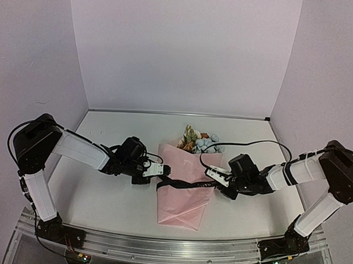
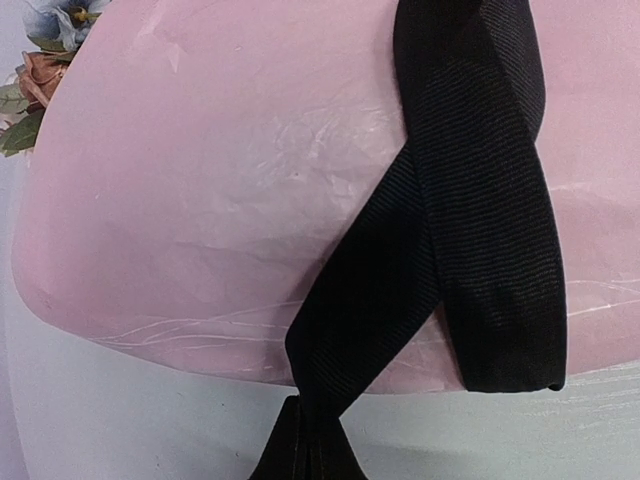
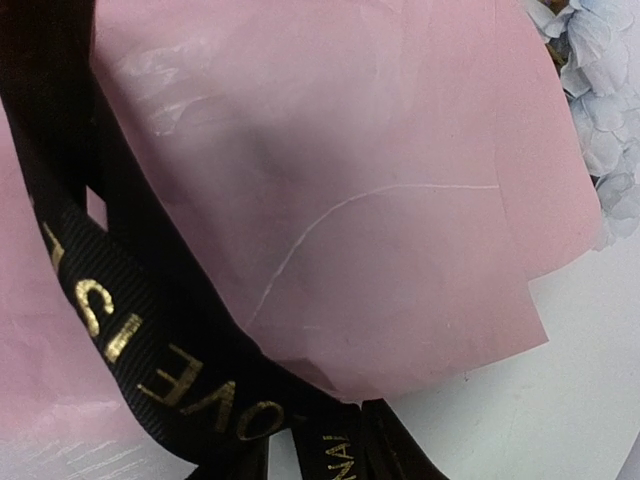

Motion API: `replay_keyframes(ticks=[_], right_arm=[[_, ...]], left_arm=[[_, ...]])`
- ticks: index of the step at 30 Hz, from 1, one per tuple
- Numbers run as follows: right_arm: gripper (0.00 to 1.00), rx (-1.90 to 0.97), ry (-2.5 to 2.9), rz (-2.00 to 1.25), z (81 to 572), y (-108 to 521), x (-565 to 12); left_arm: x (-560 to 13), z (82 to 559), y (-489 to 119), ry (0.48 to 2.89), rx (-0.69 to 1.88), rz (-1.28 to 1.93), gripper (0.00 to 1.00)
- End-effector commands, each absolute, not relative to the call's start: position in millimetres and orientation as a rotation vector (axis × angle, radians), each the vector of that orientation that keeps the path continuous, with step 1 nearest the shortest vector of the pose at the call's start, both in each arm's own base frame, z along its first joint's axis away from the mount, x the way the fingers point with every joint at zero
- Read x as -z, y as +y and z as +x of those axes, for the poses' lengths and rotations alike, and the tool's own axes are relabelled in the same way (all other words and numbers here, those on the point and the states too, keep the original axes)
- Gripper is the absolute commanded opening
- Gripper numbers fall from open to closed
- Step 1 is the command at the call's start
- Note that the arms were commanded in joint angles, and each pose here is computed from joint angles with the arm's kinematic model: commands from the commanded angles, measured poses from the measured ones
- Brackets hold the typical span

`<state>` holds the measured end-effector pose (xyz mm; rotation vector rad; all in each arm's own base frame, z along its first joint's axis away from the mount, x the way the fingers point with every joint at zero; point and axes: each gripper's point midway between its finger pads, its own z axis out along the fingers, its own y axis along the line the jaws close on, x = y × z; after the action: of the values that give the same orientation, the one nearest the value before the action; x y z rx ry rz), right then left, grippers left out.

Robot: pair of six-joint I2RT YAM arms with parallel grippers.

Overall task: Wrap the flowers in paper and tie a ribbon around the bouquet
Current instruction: Tie the ribbon around the folded bouquet.

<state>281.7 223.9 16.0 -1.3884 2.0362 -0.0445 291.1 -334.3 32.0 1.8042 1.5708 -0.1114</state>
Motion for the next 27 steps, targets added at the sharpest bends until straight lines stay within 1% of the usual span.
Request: replay_keyframes(ticks=[1, 9, 13, 19, 24, 27], right_arm=[[0.24, 0.041, 2.061, -1.281, 288.2, 222.0, -27.9], [0.0, 0.051, 2.11, -1.086, 299.1, 216.1, -44.1], [0.0, 0.078, 2.151, -0.951, 301.6, 204.1, -53.0], [0.0, 0.092, 2.294, -0.799, 289.9, 184.6, -54.1], [0.0, 0.085, 2.411, -0.658, 280.0, 173.5, -58.6], [0.0, 0.128, 2.48, -0.567, 278.3, 165.1, -62.7]], left_arm=[[-47.0, 297.3, -341.1, 1.572, 0.121, 1.759, 0.0], [-55.7, 299.1, -338.5, 1.614, 0.13, 1.684, 0.0], [-61.3, 298.7, -335.6, 1.662, 0.148, 1.628, 0.0], [-65.5, 296.8, -330.5, 1.767, 0.192, 1.519, 0.0], [-69.5, 297.5, -324.7, 1.947, 0.244, 1.341, 0.0], [-62.4, 298.1, -314.2, 2.141, 0.237, 1.202, 0.0]])
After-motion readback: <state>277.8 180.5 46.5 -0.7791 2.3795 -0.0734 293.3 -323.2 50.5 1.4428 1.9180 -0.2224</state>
